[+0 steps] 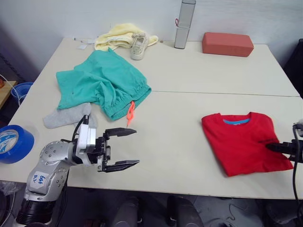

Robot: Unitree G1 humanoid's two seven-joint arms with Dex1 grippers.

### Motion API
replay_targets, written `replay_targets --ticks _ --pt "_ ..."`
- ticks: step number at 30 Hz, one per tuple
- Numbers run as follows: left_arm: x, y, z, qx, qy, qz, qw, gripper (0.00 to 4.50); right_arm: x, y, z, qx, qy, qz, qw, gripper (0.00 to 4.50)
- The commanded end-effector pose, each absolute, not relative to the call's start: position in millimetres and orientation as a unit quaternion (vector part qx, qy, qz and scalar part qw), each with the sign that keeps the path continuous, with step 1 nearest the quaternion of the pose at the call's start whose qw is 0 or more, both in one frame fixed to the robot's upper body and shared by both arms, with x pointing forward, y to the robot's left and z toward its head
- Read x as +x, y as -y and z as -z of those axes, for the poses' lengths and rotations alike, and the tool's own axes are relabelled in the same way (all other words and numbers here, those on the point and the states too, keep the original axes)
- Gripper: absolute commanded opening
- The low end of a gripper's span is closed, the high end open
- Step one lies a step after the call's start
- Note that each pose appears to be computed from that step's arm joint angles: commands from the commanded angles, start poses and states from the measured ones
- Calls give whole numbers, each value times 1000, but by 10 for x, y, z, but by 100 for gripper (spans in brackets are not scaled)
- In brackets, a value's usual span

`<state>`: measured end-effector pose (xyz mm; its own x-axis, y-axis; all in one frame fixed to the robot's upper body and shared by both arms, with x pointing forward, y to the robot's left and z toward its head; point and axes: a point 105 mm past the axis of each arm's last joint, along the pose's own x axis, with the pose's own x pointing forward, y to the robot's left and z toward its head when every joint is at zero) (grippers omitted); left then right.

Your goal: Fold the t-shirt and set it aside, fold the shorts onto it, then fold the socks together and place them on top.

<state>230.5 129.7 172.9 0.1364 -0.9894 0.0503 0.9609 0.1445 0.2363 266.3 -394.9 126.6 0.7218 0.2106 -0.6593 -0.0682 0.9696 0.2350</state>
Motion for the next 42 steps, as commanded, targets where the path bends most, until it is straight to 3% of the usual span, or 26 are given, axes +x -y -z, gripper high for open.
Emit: replay_targets --ticks 1,11,19,21,27,31,35,42 --pt "2308 -1305 -1768 83 106 650 748 450 2668 4125 -1407 66 -357 -55 930 3" --pt "2302 -1312 -1790 86 104 650 748 450 2733 4268 -1240 50 -371 -30 927 3" --pt "2278 -1326 -1785 82 98 649 750 450 2715 4330 -1288 93 -350 5 932 3" --pt "2285 -1321 -1793 82 99 649 750 450 2654 4267 -1321 103 -362 -20 926 62" --pt "2276 -1339 -1761 74 95 648 752 450 2518 4548 -1565 22 -322 24 946 254" --pt "2265 -1366 -1728 67 91 639 761 450 2525 4674 -1854 -109 -261 27 959 393" --pt "2252 -1383 -1697 63 89 632 767 450 2673 4516 -2137 -125 -144 -9 982 393" --pt "2262 -1406 -1723 67 94 619 777 450 2832 3685 -2038 -125 -21 -185 975 393"
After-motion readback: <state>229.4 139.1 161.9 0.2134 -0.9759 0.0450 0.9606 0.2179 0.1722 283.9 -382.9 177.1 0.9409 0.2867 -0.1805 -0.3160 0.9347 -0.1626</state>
